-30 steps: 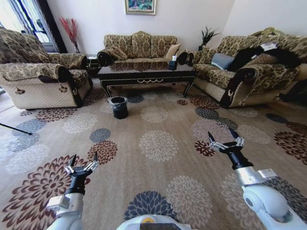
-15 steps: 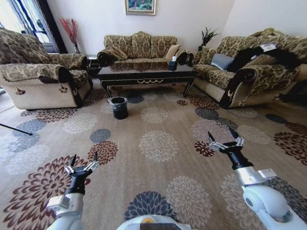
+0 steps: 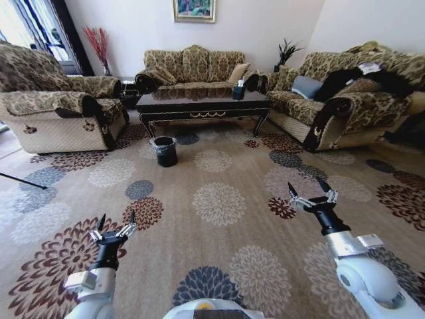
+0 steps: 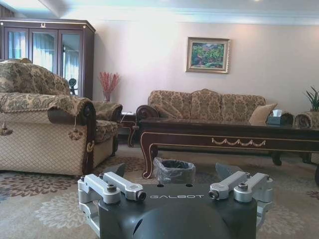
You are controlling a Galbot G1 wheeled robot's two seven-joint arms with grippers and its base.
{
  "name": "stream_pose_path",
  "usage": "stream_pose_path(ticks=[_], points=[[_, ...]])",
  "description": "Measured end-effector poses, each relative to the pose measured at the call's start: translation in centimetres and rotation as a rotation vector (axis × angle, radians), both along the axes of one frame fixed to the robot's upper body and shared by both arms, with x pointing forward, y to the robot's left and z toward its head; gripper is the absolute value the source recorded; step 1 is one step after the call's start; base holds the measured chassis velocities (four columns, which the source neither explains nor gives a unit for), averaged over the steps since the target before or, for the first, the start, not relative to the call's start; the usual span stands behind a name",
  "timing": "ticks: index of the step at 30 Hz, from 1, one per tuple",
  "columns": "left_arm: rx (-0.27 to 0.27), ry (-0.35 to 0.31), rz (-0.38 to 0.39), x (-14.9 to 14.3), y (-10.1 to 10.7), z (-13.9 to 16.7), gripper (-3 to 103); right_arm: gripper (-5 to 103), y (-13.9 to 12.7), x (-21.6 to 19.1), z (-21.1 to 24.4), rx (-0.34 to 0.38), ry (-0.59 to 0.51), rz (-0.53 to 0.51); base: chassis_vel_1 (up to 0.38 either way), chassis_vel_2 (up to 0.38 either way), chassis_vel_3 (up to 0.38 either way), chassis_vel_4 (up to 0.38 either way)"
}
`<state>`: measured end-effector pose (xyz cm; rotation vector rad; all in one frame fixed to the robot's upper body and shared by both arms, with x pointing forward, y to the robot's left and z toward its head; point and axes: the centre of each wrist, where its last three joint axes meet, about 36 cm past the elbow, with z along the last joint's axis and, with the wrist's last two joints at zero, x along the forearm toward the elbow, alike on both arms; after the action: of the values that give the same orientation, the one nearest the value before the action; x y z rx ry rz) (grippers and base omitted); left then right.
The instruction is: Move to the front of the table and pick up the trash from the floor, then place it into the trash bin.
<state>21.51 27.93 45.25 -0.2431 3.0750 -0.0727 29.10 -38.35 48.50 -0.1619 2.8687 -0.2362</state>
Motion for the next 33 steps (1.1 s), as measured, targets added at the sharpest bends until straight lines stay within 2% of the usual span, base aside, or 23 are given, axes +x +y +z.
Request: stream_pose_path(ticks=[33], points=[[0.0, 0.0, 0.0, 0.0, 0.0, 0.0, 100, 100, 0.0, 0.0, 0.0, 0.0, 0.0, 0.0, 0.0, 0.0, 0.0, 0.0]])
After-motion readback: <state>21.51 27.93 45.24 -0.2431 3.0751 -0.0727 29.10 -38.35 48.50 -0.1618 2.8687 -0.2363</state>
